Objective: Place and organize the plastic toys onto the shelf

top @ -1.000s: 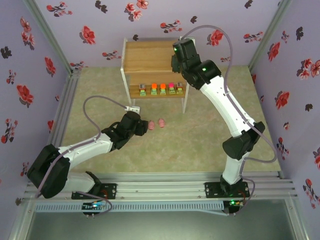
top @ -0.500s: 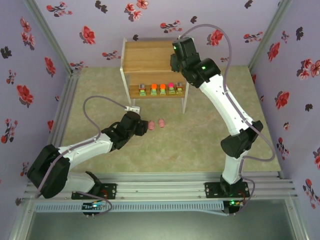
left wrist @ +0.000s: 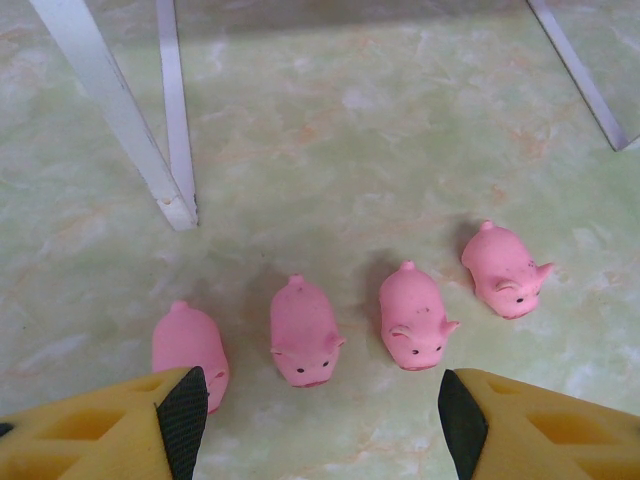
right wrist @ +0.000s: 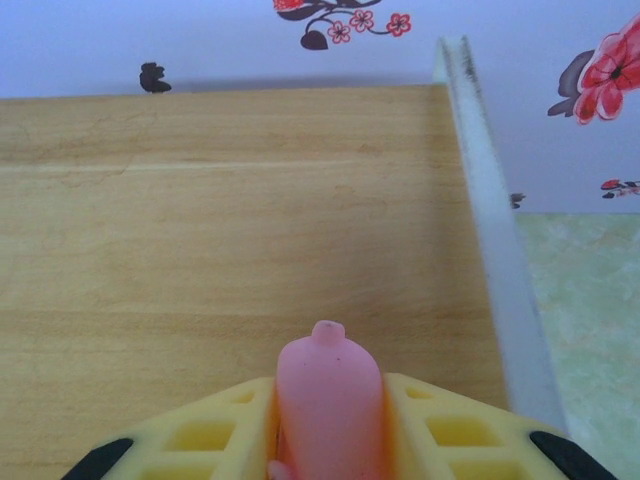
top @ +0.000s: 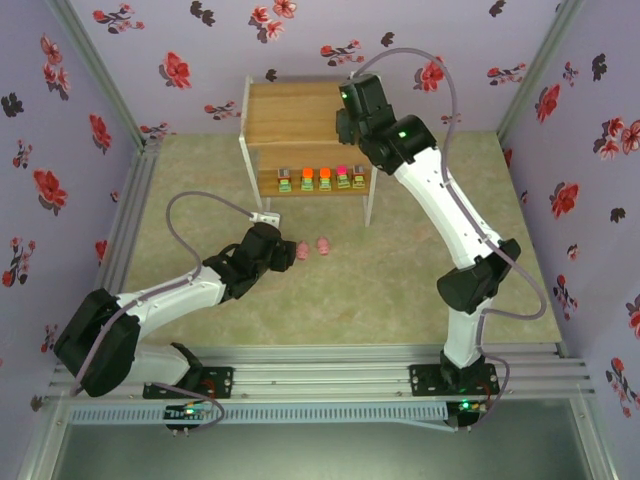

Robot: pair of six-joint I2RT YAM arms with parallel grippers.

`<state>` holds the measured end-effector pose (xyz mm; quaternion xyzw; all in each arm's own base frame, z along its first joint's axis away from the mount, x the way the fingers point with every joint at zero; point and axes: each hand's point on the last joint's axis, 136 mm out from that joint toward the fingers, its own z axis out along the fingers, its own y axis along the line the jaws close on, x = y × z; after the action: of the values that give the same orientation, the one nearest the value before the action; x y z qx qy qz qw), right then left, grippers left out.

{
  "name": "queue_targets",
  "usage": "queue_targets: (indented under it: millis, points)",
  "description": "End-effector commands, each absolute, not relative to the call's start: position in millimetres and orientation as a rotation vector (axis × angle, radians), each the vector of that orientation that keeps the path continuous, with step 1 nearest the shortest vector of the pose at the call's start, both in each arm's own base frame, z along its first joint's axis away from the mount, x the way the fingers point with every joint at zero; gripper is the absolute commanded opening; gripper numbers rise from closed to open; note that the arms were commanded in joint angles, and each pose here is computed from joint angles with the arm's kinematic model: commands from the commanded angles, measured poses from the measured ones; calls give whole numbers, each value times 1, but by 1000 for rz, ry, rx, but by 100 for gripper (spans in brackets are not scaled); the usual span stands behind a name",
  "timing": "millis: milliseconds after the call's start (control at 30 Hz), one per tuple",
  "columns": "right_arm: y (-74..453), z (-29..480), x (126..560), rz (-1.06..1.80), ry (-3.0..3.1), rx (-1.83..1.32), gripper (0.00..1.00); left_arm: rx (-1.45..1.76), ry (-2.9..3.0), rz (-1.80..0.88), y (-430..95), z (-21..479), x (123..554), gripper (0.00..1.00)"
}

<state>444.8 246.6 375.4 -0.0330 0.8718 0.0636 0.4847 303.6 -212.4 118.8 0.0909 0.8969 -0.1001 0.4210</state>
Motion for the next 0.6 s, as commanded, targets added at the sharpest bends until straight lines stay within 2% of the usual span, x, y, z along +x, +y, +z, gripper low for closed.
queue_targets:
  millis: [0, 567]
  points:
    - [250, 361, 443, 108, 2167, -123, 4, 223, 2205, -275, -215, 136, 310, 67]
    - [231, 372, 439, -52, 2128, -103, 5, 218, 2200, -276, -214, 138, 309, 67]
